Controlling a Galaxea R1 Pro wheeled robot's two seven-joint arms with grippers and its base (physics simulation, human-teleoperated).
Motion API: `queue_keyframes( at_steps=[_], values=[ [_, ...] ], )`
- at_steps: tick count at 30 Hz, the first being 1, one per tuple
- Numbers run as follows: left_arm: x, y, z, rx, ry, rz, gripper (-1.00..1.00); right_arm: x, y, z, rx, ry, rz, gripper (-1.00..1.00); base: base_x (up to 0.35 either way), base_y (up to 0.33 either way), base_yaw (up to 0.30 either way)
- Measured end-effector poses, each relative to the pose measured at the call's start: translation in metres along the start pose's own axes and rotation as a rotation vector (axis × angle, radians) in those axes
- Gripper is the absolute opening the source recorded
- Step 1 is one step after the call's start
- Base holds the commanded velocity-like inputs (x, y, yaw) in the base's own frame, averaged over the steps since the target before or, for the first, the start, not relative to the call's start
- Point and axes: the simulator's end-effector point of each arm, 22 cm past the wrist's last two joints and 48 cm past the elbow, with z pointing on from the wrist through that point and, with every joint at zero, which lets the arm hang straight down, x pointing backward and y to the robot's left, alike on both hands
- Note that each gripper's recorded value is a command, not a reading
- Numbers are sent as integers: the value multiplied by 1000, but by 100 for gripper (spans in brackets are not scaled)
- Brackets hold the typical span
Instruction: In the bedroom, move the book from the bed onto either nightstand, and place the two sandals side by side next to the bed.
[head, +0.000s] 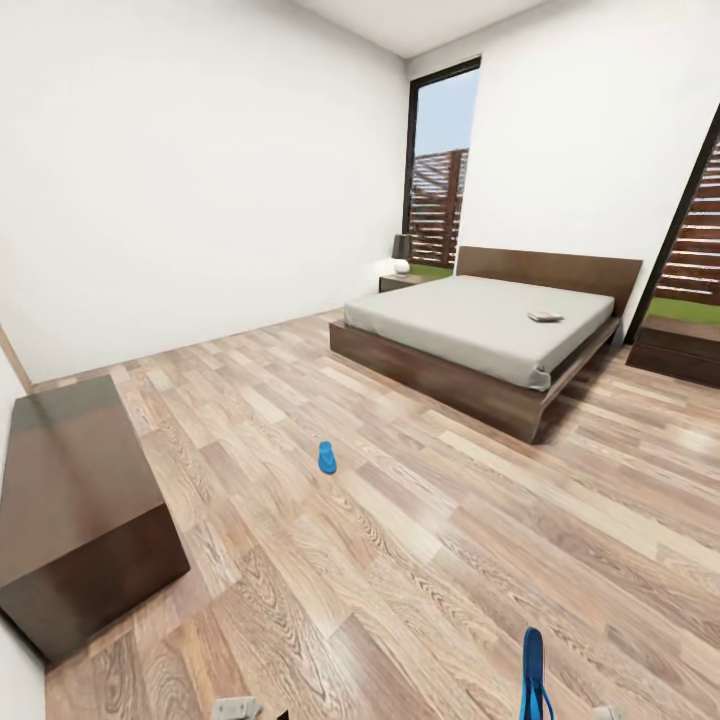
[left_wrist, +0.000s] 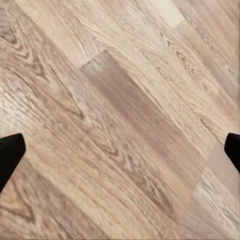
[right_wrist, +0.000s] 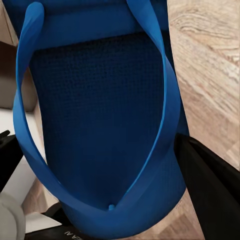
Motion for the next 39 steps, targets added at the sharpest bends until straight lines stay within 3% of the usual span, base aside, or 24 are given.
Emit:
queue_keyframes(
  at_steps=[39],
  values=[
    [0,-1,0,0,0,-1,100,0,0,0,0,1,0,-100,318,-30,0]
  ],
)
